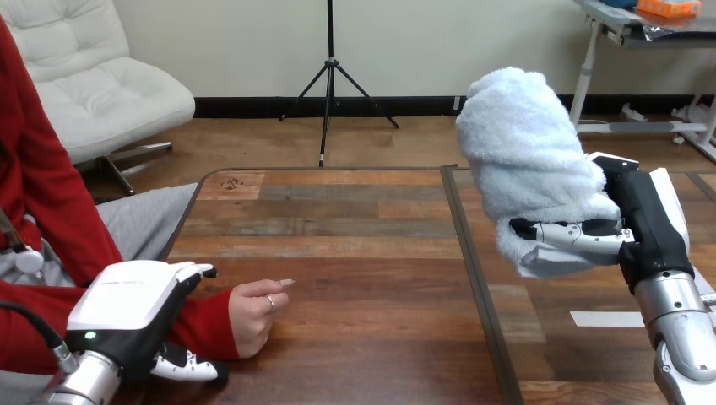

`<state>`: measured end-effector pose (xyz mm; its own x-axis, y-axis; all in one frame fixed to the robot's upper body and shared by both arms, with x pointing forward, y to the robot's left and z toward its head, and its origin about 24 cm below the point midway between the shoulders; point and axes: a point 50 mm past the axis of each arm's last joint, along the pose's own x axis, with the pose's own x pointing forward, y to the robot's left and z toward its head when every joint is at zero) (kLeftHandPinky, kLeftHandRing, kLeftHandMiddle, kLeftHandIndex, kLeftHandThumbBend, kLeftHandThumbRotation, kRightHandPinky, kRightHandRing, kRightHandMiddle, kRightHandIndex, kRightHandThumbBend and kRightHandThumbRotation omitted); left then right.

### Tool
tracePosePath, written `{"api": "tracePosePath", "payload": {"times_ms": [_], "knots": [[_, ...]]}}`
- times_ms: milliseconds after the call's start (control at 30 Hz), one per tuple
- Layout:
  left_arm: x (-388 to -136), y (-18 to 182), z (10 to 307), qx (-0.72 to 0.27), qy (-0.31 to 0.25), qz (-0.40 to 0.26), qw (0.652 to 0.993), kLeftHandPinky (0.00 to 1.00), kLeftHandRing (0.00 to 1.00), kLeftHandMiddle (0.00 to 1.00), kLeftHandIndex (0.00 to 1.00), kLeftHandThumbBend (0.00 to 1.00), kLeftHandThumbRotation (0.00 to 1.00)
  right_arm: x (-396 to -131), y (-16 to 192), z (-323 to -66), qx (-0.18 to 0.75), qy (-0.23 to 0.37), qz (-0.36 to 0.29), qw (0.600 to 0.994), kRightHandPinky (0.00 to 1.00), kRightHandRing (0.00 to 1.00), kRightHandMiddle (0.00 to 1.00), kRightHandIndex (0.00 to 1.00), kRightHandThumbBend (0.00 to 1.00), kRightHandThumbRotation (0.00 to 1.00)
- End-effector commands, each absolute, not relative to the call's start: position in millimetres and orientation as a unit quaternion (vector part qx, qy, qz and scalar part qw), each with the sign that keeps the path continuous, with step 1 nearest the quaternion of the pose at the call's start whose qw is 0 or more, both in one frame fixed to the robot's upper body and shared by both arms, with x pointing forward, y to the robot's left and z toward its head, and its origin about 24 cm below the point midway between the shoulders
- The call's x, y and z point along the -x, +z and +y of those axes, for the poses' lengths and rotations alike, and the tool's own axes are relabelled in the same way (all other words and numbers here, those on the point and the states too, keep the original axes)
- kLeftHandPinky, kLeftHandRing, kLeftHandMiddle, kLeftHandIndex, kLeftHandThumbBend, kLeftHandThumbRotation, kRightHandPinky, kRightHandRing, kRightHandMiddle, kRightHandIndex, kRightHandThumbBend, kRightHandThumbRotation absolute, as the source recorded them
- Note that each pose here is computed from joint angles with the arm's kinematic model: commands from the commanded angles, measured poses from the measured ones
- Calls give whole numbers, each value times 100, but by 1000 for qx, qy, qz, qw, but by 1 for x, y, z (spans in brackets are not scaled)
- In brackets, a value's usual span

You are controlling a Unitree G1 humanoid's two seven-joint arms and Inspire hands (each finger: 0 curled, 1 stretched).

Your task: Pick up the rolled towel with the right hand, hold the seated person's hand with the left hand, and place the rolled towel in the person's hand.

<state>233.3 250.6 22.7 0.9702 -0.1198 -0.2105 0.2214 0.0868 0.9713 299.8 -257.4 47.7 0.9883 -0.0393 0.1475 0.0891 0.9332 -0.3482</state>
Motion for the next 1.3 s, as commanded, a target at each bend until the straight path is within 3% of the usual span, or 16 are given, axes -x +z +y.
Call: {"api": "tracePosePath", "payload": {"times_ms": [0, 667, 1267], "knots": [[-251, 40, 251, -683, -94, 10, 724, 82, 85, 84, 82, 94, 31, -311, 82, -255, 160, -46, -143, 976, 32, 36, 39, 41, 88, 0], [-252, 33, 251, -695, -67, 21, 716, 76, 79, 78, 76, 92, 8, -307, 85, -252, 150, -38, -163, 974, 32, 36, 39, 41, 88, 0], [-256, 27, 249, -700, -66, 44, 710, 67, 70, 70, 68, 89, 7, -304, 88, -251, 143, -39, -177, 973, 31, 35, 39, 40, 88, 0]]}}
